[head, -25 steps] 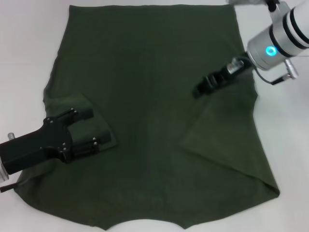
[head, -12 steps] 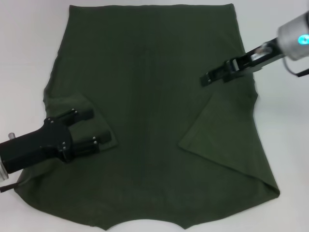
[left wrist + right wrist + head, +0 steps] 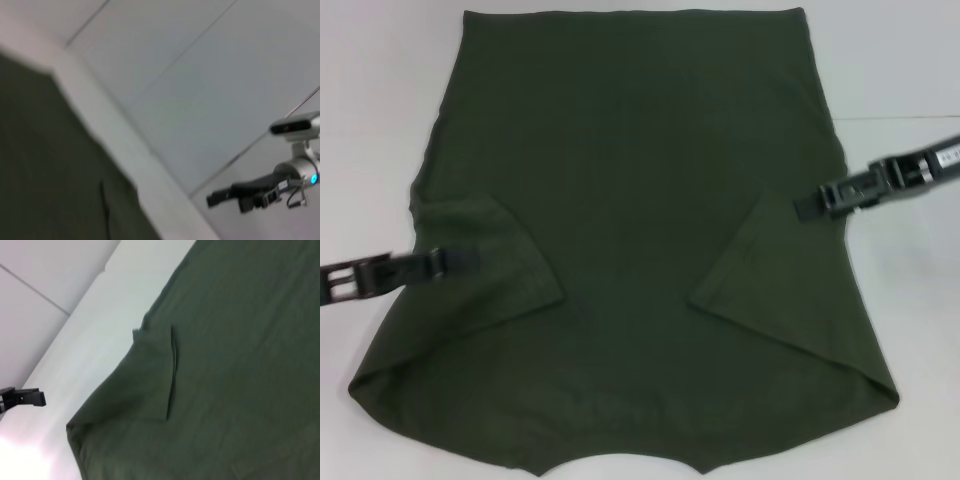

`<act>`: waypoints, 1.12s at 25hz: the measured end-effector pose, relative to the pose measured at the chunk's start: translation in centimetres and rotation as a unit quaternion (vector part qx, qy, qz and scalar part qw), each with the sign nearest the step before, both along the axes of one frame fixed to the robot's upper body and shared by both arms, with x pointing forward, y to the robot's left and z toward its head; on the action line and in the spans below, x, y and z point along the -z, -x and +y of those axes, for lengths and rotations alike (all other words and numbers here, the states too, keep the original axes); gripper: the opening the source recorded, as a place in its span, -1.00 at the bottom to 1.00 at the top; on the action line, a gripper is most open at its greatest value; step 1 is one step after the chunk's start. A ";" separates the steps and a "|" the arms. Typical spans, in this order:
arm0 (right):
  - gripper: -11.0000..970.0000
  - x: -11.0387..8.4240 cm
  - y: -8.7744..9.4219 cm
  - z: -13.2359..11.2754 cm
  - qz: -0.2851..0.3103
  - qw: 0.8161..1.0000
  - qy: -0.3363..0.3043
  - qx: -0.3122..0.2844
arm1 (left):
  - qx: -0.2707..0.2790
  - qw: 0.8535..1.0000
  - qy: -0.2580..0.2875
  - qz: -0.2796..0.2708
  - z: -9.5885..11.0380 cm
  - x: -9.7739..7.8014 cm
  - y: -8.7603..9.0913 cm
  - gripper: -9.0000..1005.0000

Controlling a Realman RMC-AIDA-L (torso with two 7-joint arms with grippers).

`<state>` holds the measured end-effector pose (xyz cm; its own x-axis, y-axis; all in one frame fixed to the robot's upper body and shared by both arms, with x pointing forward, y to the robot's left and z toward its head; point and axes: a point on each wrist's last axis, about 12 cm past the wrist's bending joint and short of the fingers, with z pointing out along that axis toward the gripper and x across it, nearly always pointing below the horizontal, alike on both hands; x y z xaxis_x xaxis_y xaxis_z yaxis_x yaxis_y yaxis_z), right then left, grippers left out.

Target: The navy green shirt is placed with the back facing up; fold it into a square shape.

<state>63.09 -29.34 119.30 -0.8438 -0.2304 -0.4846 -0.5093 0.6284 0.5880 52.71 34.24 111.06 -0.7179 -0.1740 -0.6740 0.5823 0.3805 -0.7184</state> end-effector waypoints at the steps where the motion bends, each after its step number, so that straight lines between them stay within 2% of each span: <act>1: 0.92 0.2 0.3 -0.2 0.004 1.000 0.000 -0.001 | 0.008 1.000 -0.010 0.028 0.6 -0.4 0.1 0.77; 5: 0.92 0.7 1.0 -1.0 0.016 1.000 0.003 -0.006 | 0.014 0.991 -0.045 0.123 2.5 -0.9 0.8 0.77; 9: 0.92 1.3 1.8 -1.2 0.032 0.999 0.007 -0.022 | -0.013 0.981 -0.058 0.184 4.2 -1.1 1.3 0.77; 14: 0.92 2.3 2.6 -1.5 0.044 0.998 0.012 -0.031 | -0.045 0.964 -0.091 0.247 5.4 -0.2 1.6 0.77; 23: 0.92 3.7 3.4 -1.8 0.058 0.998 0.016 -0.034 | -0.084 0.950 -0.121 0.275 6.8 0.0 1.4 0.77; 28: 0.92 4.0 3.6 -1.8 0.060 0.997 0.016 -0.035 | -0.116 0.942 -0.152 0.277 7.1 1.0 0.7 0.76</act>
